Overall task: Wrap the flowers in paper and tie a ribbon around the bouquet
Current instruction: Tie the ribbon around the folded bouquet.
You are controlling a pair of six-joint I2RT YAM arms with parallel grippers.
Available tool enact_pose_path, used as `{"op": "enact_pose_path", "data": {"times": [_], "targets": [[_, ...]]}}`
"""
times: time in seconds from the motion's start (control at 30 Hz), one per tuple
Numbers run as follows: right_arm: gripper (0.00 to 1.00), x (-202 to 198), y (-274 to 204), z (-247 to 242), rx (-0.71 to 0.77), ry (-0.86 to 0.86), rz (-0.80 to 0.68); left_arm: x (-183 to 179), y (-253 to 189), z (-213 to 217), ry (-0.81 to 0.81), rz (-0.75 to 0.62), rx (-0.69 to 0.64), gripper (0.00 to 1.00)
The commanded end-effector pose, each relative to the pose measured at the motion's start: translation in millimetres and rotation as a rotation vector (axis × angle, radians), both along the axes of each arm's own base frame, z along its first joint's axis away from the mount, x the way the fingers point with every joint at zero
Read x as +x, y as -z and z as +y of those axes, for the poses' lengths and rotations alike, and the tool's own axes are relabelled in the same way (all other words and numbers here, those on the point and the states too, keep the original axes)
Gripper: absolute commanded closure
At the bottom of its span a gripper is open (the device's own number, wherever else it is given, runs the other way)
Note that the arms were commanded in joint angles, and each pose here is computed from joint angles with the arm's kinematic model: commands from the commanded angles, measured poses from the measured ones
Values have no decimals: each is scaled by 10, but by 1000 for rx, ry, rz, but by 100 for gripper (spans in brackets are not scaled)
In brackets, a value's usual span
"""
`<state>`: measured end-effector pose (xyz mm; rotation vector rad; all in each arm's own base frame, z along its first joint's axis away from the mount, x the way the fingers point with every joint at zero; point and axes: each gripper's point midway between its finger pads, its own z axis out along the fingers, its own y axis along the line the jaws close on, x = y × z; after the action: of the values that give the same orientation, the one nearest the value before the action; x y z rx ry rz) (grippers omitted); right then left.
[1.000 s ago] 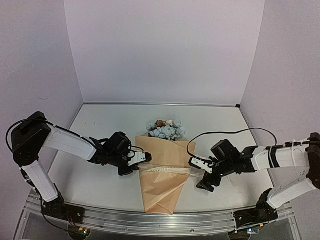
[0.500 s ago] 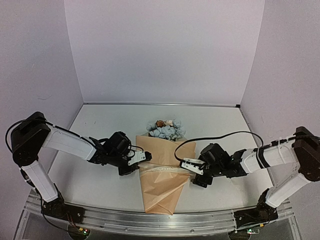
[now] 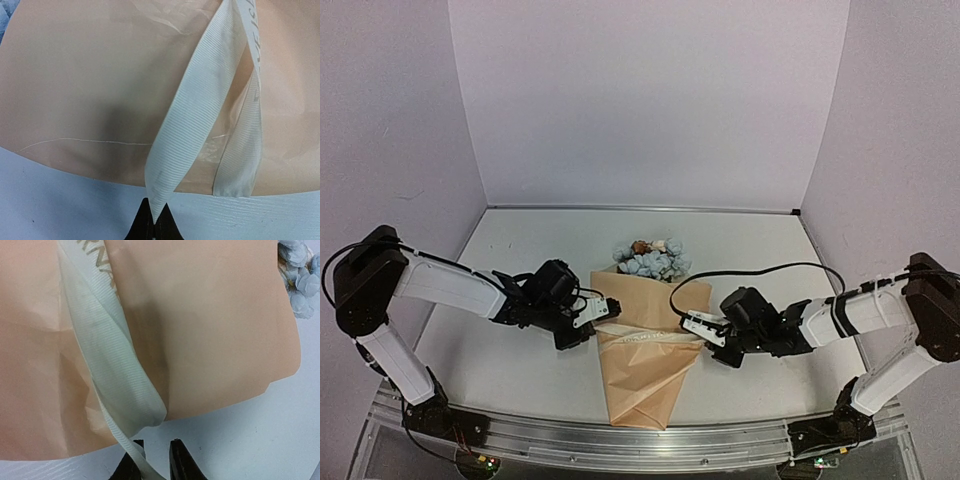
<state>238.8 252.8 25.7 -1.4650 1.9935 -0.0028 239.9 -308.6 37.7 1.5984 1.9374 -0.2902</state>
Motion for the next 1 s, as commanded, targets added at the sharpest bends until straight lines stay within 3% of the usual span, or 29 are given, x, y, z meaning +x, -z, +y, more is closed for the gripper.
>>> {"op": "enact_pose_path", "data": {"times": [0.0, 0.1, 0.37, 0.63, 0.77, 0.9, 0.97], "targets": [[93, 44, -49, -74, 15, 94, -12, 39, -298, -20, -78, -2, -85, 100], [100, 40, -114, -170, -19, 168, 26, 112, -425, -3, -177, 5, -133, 100], [100, -160, -142, -293, -25, 324, 205, 123, -412, 93, -554, 232, -274, 100], [100, -156, -137, -394, -73, 542, 294, -2, -235, 156, -806, 456, -386, 100], [100, -13, -134, -625, -62, 750, 288, 76, -206, 575, -1086, 466, -442, 100], [100, 20, -1, -1119, 85, 1107, 369, 239, -240, 1262, -1368, 613, -617, 100], [100, 8, 37, -1341, 146, 1216, 349, 325, -277, 1621, -1495, 610, -680, 100]]}}
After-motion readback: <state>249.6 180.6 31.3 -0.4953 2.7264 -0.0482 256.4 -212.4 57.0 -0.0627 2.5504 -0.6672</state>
